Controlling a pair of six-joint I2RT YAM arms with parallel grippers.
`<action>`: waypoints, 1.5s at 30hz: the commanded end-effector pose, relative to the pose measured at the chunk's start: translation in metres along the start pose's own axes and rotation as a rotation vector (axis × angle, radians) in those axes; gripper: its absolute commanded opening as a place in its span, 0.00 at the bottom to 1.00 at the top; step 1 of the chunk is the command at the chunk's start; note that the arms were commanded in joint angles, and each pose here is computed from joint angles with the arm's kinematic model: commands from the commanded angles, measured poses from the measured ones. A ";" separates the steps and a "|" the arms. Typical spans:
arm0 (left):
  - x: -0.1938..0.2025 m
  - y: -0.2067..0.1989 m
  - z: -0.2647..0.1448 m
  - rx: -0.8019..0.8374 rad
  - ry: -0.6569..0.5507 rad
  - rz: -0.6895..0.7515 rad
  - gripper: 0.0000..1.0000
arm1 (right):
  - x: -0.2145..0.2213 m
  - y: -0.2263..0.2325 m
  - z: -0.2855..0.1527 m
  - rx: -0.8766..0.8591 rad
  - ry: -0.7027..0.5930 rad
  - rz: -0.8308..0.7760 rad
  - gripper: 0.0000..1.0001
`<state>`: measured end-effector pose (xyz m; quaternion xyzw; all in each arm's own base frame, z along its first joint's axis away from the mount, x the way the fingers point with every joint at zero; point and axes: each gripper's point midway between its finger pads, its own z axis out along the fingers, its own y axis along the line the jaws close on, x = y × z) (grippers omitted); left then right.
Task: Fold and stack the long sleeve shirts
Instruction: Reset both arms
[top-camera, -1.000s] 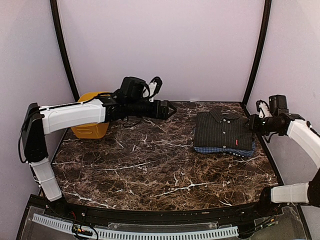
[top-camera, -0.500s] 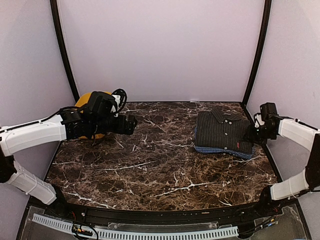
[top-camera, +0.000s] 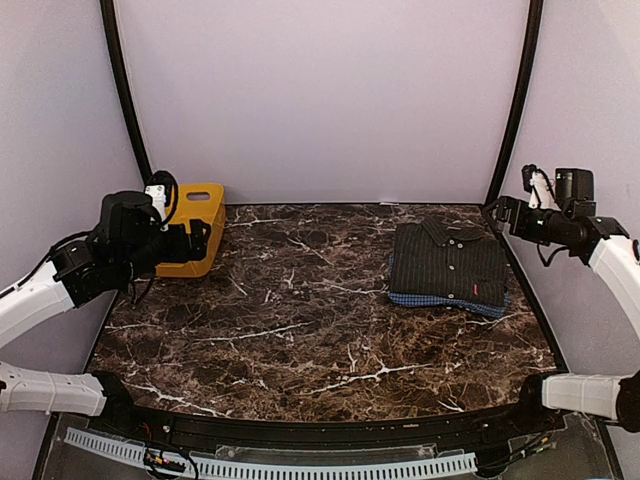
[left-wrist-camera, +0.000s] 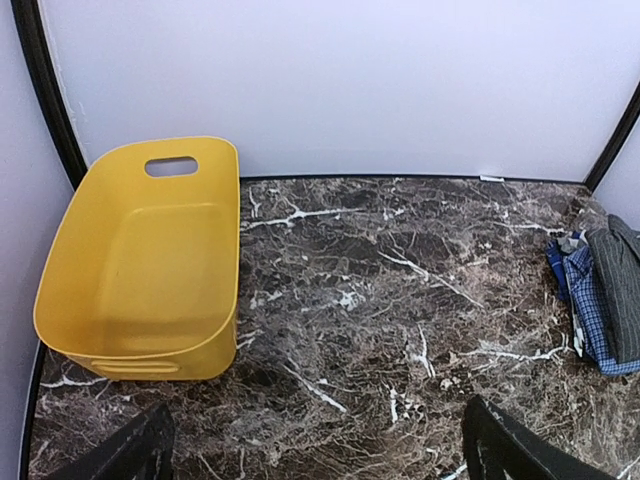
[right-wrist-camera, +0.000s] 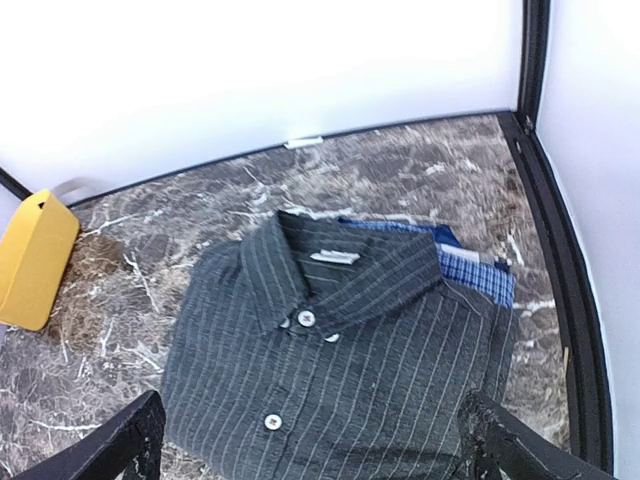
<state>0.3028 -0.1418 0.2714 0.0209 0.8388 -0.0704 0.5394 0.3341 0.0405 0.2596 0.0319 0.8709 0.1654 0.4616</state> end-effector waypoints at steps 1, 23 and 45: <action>-0.028 0.013 -0.021 0.049 -0.167 -0.044 0.99 | -0.030 0.025 -0.024 -0.083 -0.122 -0.087 0.99; -0.041 0.013 -0.027 0.135 -0.286 -0.014 0.99 | -0.045 0.048 -0.056 -0.170 -0.314 -0.190 0.99; -0.039 0.010 -0.022 0.145 -0.275 -0.011 0.99 | -0.040 0.046 -0.050 -0.166 -0.283 -0.205 0.99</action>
